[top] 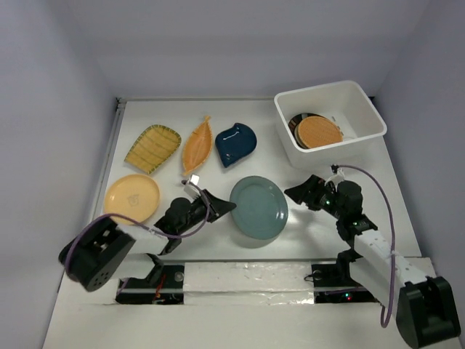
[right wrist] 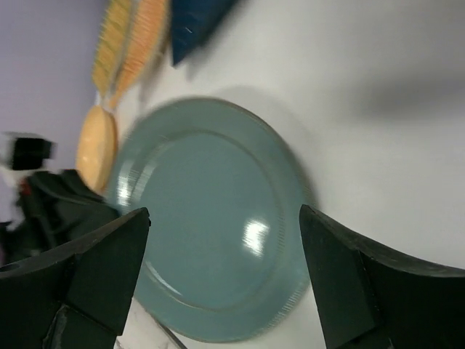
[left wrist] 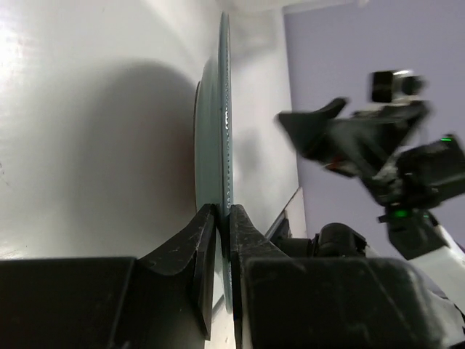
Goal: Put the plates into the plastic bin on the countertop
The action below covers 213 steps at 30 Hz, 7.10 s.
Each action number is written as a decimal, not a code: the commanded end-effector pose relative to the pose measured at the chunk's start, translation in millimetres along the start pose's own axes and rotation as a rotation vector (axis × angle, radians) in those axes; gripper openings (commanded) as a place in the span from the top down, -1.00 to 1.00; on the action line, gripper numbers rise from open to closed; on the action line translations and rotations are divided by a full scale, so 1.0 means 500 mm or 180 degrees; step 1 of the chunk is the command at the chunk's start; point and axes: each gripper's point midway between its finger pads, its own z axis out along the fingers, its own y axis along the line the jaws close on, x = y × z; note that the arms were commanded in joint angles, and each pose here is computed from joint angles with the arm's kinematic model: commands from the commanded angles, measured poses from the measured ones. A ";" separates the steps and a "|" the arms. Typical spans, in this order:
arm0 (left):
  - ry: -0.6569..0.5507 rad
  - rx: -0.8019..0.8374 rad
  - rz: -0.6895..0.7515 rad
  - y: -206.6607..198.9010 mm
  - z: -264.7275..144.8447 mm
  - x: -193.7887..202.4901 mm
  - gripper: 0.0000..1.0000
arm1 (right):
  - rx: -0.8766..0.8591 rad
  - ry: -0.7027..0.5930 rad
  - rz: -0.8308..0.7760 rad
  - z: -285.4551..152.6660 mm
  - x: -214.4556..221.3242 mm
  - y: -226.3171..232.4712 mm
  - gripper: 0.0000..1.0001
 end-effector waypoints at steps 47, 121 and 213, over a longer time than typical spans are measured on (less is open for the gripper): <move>-0.1323 0.0257 0.1217 -0.287 -0.156 -0.250 -0.03 | -0.1294 -0.0290 -0.0294 -0.040 -0.104 0.273 1.00; -0.1099 -0.2056 0.1325 0.124 0.254 -0.366 0.12 | 0.1027 -0.1630 -0.0298 -0.084 -0.511 -0.016 -0.86; -0.1720 -0.2267 0.1021 0.148 -0.011 -0.599 -0.13 | 0.1772 -0.1383 -0.0170 0.073 -0.642 -0.144 1.00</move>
